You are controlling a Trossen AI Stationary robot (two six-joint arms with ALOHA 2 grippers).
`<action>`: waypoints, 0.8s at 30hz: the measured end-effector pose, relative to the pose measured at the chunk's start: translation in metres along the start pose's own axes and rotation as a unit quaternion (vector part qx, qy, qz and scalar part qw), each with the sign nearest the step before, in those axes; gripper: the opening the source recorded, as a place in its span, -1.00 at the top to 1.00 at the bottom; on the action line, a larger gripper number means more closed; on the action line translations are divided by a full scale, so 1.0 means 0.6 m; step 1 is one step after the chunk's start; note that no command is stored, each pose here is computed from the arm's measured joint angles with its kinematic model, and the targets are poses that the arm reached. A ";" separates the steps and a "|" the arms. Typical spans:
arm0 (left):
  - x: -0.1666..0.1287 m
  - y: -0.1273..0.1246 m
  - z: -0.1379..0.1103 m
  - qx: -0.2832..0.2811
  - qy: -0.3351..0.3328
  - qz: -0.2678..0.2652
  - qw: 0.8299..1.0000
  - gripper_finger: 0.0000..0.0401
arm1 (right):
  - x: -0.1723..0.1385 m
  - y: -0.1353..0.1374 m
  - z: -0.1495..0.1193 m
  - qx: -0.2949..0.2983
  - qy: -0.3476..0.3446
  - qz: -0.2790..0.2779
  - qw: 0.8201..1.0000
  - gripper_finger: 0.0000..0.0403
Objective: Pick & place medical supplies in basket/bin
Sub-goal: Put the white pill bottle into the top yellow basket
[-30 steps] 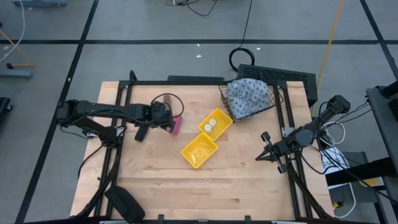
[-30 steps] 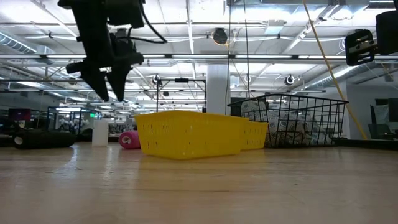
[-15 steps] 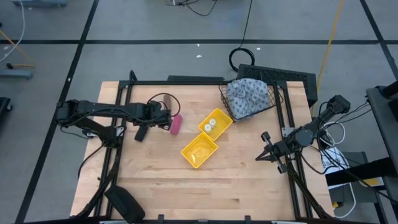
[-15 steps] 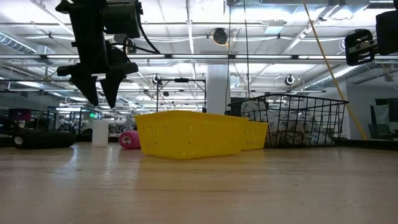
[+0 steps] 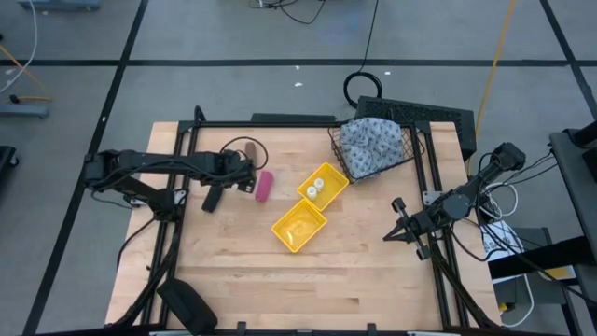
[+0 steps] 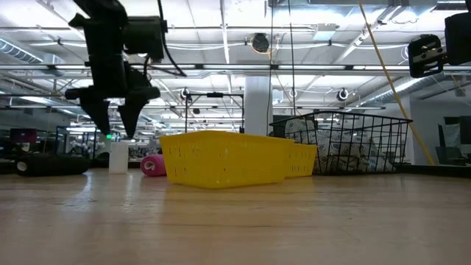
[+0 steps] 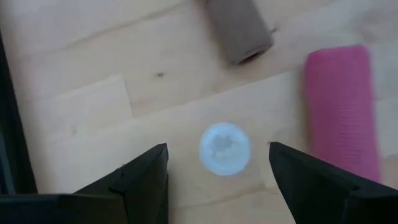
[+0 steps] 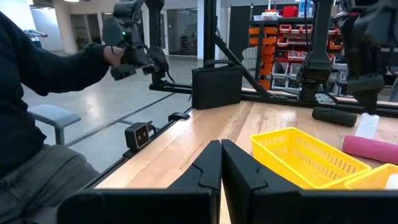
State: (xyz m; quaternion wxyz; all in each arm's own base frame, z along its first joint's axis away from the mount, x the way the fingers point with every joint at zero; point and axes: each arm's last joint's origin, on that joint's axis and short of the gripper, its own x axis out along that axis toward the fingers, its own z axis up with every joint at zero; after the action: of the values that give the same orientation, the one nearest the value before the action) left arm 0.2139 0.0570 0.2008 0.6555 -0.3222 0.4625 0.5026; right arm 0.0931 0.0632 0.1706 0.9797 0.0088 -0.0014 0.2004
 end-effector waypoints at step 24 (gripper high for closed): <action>0.033 0.010 0.000 -0.007 0.021 -0.030 0.999 -0.11 | 0.000 0.000 0.000 0.000 0.000 0.000 1.000 1.00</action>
State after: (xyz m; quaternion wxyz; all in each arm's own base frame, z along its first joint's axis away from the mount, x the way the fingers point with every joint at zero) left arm 0.2097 0.0660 0.1824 0.6580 -0.3513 0.4627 0.4791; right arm 0.0931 0.0633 0.1705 0.9796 0.0087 -0.0013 0.2006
